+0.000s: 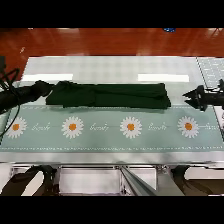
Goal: Fold the shirts.
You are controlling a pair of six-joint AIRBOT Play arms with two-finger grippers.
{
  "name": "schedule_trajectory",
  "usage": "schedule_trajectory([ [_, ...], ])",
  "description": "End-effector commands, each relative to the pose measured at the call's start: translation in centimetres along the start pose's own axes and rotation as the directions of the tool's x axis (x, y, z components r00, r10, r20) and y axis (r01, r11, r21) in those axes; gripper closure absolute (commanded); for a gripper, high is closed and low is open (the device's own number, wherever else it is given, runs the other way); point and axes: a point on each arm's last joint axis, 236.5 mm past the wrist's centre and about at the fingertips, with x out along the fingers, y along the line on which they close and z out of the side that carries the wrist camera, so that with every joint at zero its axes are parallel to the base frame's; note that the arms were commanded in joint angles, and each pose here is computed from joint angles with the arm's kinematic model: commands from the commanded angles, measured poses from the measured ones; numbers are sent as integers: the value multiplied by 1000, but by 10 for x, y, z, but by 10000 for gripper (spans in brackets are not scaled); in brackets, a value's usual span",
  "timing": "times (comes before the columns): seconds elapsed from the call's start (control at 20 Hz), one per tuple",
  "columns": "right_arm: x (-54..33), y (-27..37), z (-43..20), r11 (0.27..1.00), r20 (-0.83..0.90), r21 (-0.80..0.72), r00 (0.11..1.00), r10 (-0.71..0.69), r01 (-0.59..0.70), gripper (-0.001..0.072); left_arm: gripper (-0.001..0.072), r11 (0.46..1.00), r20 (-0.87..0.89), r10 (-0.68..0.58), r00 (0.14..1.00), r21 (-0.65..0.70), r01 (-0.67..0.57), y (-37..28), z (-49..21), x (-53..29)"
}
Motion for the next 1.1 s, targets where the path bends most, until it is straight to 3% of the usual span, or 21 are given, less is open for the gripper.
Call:
schedule_trajectory([
  [0.0,41,14,-11,995,-78,60,993,89,-84,293,199,1000,0,-16,1000,11,16,-8,-12,1],
  [0.75,112,67,-54,995,-250,-39,965,84,-97,306,199,1000,-2,-22,1000,-13,22,-9,-12,1],
  [0.8,114,70,-58,994,-257,-50,963,83,-99,377,199,1000,-2,-22,1000,-13,22,-9,-12,1],
  [0.9,114,77,-65,987,-277,-97,956,99,-130,686,200,1000,-2,-22,1000,-13,22,-9,-12,1],
  [1.05,92,89,-65,976,-277,-151,955,109,-155,689,202,1000,-2,-22,1000,-13,22,-9,-12,1],
])
